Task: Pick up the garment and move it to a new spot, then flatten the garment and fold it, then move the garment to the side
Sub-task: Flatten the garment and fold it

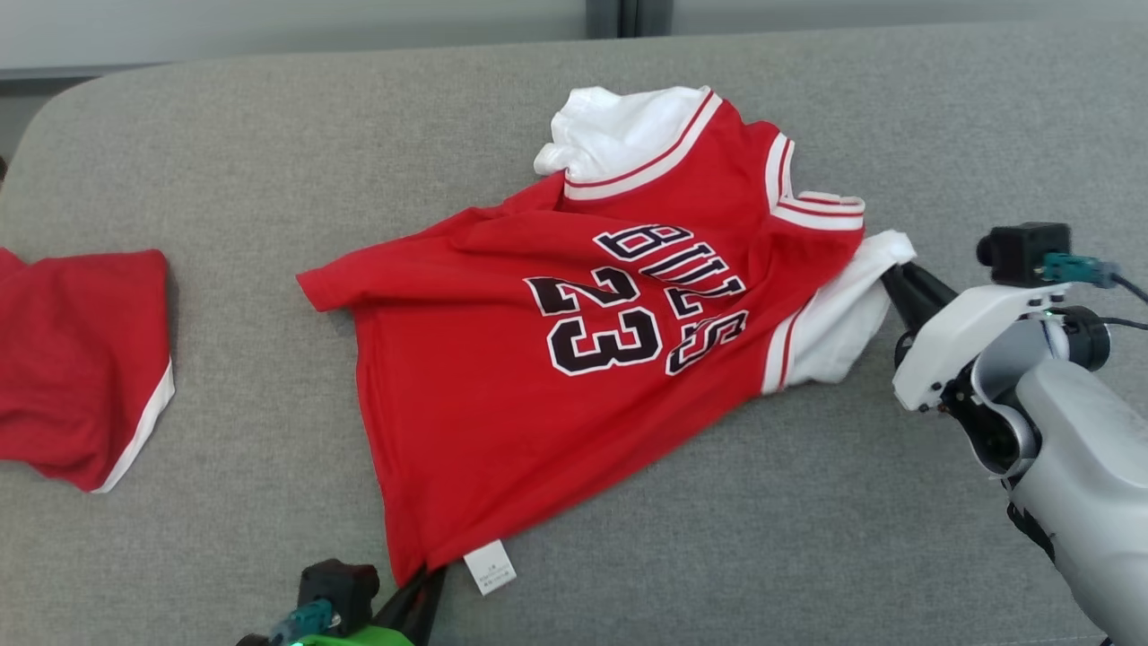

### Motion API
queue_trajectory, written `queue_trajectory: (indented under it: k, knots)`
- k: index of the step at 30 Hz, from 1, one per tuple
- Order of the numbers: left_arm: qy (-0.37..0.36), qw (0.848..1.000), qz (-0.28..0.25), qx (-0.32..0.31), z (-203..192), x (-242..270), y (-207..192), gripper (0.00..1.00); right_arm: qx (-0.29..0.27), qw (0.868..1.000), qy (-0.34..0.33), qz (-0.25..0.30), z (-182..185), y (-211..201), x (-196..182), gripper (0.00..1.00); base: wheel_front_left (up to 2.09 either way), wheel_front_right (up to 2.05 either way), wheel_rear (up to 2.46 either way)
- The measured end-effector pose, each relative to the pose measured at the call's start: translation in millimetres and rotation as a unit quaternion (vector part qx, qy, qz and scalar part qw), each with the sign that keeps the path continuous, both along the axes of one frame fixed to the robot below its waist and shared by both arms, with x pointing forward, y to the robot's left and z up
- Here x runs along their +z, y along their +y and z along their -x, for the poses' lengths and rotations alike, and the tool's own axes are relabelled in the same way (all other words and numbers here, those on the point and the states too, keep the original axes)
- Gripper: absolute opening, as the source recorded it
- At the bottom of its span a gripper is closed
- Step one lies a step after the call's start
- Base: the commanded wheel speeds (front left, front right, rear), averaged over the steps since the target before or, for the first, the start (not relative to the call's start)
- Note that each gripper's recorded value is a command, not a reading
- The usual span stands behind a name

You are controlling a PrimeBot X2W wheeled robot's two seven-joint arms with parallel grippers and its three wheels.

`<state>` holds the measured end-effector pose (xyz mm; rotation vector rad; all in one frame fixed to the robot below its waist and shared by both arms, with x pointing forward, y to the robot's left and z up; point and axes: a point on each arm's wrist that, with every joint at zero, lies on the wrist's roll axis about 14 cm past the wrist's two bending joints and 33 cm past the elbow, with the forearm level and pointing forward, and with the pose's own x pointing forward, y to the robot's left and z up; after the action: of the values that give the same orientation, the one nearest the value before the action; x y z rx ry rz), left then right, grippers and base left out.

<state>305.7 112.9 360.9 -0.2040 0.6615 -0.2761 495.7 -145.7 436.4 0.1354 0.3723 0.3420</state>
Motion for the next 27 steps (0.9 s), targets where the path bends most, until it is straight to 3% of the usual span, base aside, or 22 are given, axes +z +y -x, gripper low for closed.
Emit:
queue_trajectory:
  k: [5, 11, 14, 19, 23, 27]
  knots:
    - [-0.099, 0.995, 0.028, 0.004, -14.8, 71.5, -0.6, 0.0, -0.057, 0.985, -0.086, -0.14, 8.9, -23.1, 78.1, 0.0, 0.0, 0.0, 0.0]
    - [-0.231, 0.971, 0.047, -0.036, -23.2, 177.7, -10.2, 0.0, -0.058, 0.954, -0.203, -0.214, 44.3, -50.4, 178.1, 0.0, 0.0, 0.0, 0.0]
    - [-0.293, 0.953, 0.04, -0.065, -23.9, 226.7, -14.3, 0.0, -0.045, 0.936, -0.263, -0.228, 69.3, -56.6, 227.3, 0.0, 0.0, 0.0, 0.0]
    - [-0.4, 0.91, 0.023, -0.106, -23.1, 304.9, -19.7, 0.0, -0.029, 0.909, -0.354, -0.219, 113.8, -62.5, 299.1, 0.0, 0.0, 0.0, 0.0]
    - [-0.455, 0.881, 0.017, -0.128, -28.9, 346.5, -24.0, 0.0, -0.022, 0.897, -0.397, -0.194, 132.6, -61.9, 338.0, 0.0, 0.0, 0.0, 0.0]
    - [-0.468, 0.871, 0.021, -0.15, -51.9, 365.4, -31.1, 0.0, -0.035, 0.895, -0.406, -0.181, 119.3, -64.3, 357.1, 0.0, 0.0, 0.0, 0.0]
